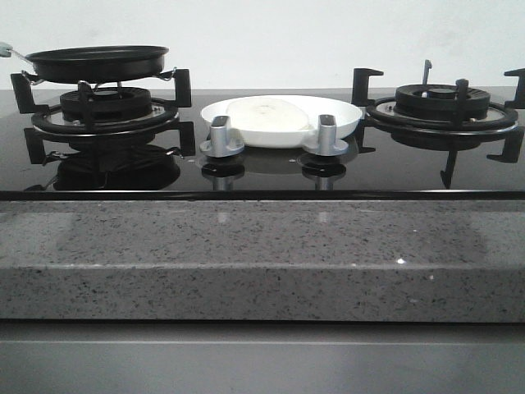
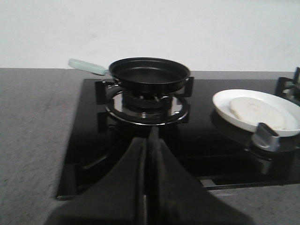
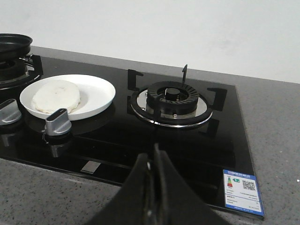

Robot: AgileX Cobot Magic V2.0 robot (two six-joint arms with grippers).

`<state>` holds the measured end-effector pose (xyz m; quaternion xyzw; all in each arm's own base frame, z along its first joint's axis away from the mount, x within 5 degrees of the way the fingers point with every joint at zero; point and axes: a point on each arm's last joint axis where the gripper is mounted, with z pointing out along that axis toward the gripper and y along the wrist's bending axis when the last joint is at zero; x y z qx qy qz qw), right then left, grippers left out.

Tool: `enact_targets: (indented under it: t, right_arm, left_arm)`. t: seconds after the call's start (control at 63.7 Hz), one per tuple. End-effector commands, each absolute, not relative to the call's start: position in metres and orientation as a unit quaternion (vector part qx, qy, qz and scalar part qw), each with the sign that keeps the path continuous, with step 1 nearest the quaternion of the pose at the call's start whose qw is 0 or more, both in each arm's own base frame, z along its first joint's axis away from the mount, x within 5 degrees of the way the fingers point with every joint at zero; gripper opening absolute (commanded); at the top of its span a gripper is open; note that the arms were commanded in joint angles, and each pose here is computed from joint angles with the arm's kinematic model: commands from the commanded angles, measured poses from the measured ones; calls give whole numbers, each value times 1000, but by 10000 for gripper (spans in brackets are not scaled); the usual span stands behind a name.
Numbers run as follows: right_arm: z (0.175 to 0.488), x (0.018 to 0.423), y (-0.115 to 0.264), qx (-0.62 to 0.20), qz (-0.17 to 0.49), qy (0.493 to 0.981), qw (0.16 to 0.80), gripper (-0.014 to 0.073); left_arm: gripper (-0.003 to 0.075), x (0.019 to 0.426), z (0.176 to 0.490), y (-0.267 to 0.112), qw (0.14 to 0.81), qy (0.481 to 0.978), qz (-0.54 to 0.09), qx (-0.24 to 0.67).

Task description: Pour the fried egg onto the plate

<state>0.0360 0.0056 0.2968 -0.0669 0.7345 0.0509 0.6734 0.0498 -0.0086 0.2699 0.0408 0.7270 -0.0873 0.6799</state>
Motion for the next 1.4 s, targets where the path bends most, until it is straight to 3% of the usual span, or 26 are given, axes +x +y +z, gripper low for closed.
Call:
enact_targets:
  t: [0.0, 0.455, 1.381]
  right_arm:
    - [312, 36, 5, -65, 47, 701, 709, -58]
    - [311, 36, 5, -66, 47, 702, 708, -58]
    - [312, 36, 5, -67, 44, 701, 709, -58]
  left_arm:
    - [-19, 45, 272, -5, 722, 688, -78, 14]
    - [-19, 55, 202, -2, 705, 706, -59, -29]
    - [-19, 55, 198, -2, 692, 719, -58, -29]
